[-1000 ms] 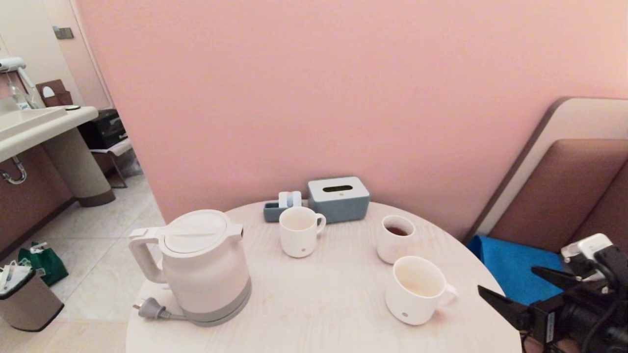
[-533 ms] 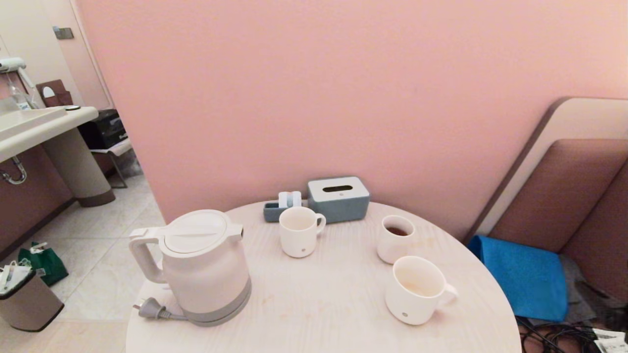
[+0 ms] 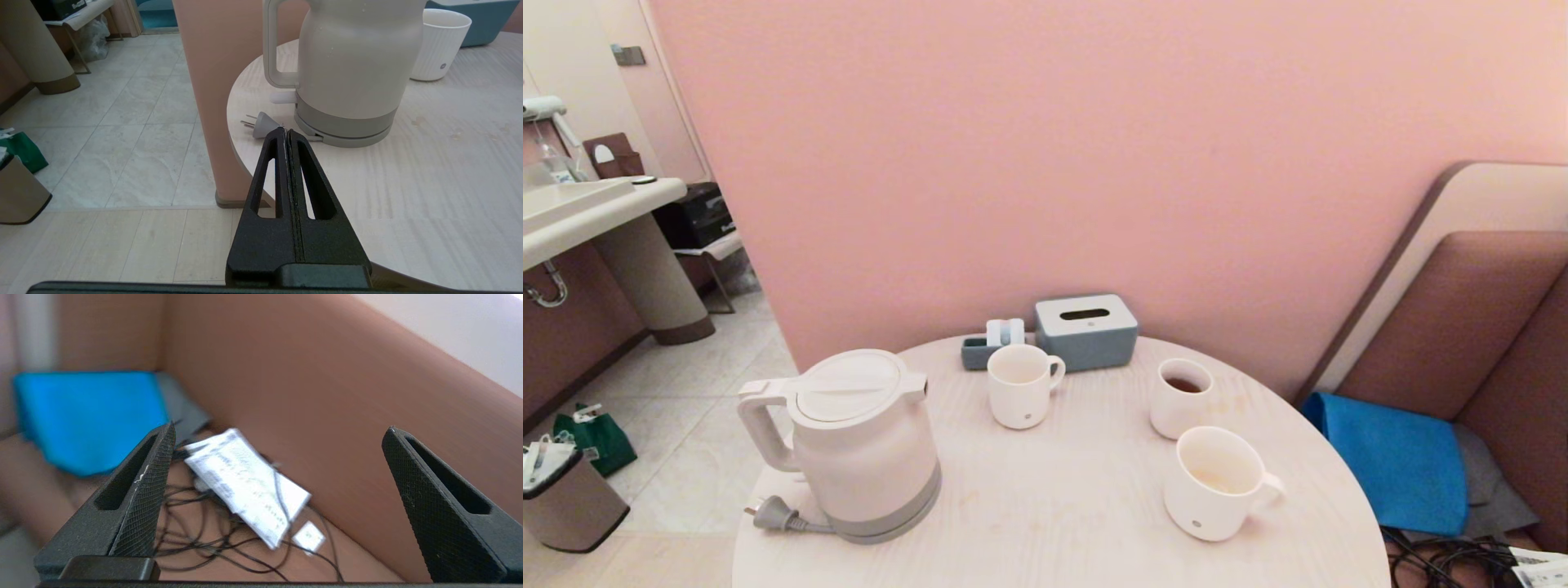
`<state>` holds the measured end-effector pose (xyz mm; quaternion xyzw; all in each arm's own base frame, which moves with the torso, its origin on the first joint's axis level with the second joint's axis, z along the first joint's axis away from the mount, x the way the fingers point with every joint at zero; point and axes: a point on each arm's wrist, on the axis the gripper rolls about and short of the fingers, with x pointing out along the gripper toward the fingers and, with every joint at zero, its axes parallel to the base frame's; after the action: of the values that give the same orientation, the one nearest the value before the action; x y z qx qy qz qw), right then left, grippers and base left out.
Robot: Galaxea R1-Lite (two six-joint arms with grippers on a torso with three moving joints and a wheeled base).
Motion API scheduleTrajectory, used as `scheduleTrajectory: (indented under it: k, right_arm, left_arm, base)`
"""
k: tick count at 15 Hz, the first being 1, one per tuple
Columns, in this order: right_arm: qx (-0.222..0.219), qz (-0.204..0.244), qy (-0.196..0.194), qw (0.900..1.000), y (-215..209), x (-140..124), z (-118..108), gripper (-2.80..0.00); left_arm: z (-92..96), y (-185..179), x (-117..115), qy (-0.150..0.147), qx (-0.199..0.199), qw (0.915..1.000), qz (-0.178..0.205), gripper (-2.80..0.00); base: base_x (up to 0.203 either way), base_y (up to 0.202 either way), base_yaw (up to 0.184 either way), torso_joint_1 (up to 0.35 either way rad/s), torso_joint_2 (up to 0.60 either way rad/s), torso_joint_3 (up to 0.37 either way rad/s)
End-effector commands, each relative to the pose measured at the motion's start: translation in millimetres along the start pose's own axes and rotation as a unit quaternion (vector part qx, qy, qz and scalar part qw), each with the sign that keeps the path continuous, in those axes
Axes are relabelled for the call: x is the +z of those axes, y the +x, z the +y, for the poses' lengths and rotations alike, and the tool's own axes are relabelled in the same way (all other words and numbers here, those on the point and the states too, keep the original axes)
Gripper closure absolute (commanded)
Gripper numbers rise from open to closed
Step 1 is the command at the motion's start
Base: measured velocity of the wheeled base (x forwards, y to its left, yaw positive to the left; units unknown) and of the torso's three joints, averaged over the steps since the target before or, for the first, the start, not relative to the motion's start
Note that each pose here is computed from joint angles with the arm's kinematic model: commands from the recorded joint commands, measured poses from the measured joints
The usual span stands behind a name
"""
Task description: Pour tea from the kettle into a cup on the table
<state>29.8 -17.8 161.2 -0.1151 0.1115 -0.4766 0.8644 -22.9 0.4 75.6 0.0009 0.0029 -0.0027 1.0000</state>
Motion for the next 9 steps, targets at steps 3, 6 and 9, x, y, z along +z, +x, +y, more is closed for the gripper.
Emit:
scheduleTrajectory:
  k: [3, 6, 9]
  right_arm:
    - [-0.003, -0.040, 0.073, 0.997, -13.3, -8.5, -23.0, -2.80]
    - [0.068, -0.113, 0.140, 0.981, -28.3, -16.5, -42.8, -2.80]
    - [0.163, -0.204, 0.167, 0.951, -44.7, -34.9, -57.0, -2.80]
  left_arm:
    - [0.0, 0.0, 0.0, 0.000, 0.000, 1.0000, 0.000, 0.00]
    - [0.0, 0.0, 0.0, 0.000, 0.000, 1.0000, 0.000, 0.00]
    - [0.0, 0.0, 0.0, 0.000, 0.000, 1.0000, 0.000, 0.00]
  base:
    - [0.000, 0.000, 0.000, 0.000, 0.00, 0.000]
    - [0.000, 0.000, 0.000, 0.000, 0.00, 0.000]
    - [0.000, 0.000, 0.000, 0.000, 0.00, 0.000]
